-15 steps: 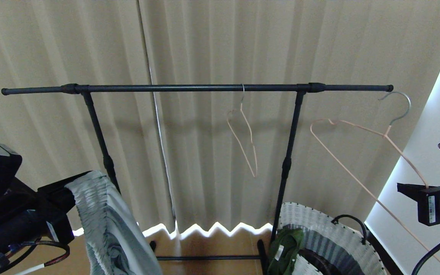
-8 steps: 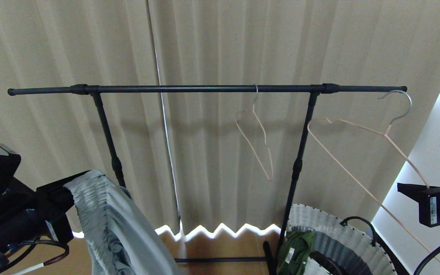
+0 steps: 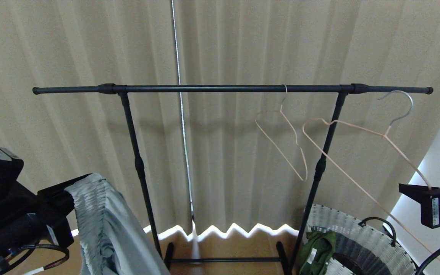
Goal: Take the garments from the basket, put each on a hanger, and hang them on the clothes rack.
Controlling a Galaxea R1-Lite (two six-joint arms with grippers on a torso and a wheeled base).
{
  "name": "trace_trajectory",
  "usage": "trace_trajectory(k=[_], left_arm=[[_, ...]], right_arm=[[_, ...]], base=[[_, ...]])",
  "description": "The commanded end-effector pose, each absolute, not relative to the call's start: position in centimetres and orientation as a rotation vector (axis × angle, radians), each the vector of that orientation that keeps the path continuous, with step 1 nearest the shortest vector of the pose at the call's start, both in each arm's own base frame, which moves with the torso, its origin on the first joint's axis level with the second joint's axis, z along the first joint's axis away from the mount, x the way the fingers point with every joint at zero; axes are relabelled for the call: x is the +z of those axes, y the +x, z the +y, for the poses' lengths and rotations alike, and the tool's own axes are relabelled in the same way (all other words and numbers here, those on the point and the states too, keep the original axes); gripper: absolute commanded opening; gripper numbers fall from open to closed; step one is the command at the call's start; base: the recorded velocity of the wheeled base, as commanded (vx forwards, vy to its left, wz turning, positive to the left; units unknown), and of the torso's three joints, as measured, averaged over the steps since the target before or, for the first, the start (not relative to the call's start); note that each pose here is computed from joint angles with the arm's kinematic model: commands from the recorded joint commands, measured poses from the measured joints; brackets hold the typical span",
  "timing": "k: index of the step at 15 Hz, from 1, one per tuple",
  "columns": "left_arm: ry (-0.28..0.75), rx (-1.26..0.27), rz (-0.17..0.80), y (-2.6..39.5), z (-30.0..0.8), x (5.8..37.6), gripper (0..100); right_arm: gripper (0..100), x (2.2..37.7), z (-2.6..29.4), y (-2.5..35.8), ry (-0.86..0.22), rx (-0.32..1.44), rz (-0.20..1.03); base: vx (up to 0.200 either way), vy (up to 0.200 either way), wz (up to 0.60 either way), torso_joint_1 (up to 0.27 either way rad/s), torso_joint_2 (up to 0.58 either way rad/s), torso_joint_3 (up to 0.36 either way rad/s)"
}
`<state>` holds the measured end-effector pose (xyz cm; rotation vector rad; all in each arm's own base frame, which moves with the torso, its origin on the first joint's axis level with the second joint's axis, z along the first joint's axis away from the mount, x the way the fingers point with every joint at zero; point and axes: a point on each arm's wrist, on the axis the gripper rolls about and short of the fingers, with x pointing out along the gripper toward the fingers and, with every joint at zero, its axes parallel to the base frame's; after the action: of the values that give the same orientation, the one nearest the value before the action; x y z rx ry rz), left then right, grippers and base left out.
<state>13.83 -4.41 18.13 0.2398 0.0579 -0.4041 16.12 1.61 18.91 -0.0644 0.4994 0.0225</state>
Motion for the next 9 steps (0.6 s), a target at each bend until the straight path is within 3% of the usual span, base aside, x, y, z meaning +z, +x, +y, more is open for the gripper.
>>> trace_trajectory(k=[1, 4, 7, 9], left_arm=[[0.241, -0.406, 0.055, 13.7, -4.4, 18.1, 0], [0.237, -0.406, 0.046, 13.8, -4.4, 18.4, 0], [0.304, -0.390, 0.041, 14.8, -4.6, 18.9, 0], [0.327, -0.305, 0.055, 16.2, -4.7, 19.3, 0]], right_arm=[[0, 19.1, 1.6, 15.9, -0.063, 0.026, 0.485], [0, 20.2, 1.7, 15.9, -0.060, 0.036, 0.442], [0, 20.4, 3.0, 14.8, -0.070, 0.130, 0.412], [0, 20.2, 3.8, 13.3, -0.080, 0.210, 0.392]], base=[[0.000, 0.000, 0.00, 0.000, 0.00, 0.000], [0.000, 0.000, 0.00, 0.000, 0.00, 0.000], [0.000, 0.000, 0.00, 0.000, 0.00, 0.000], [0.000, 0.000, 0.00, 0.000, 0.00, 0.000]])
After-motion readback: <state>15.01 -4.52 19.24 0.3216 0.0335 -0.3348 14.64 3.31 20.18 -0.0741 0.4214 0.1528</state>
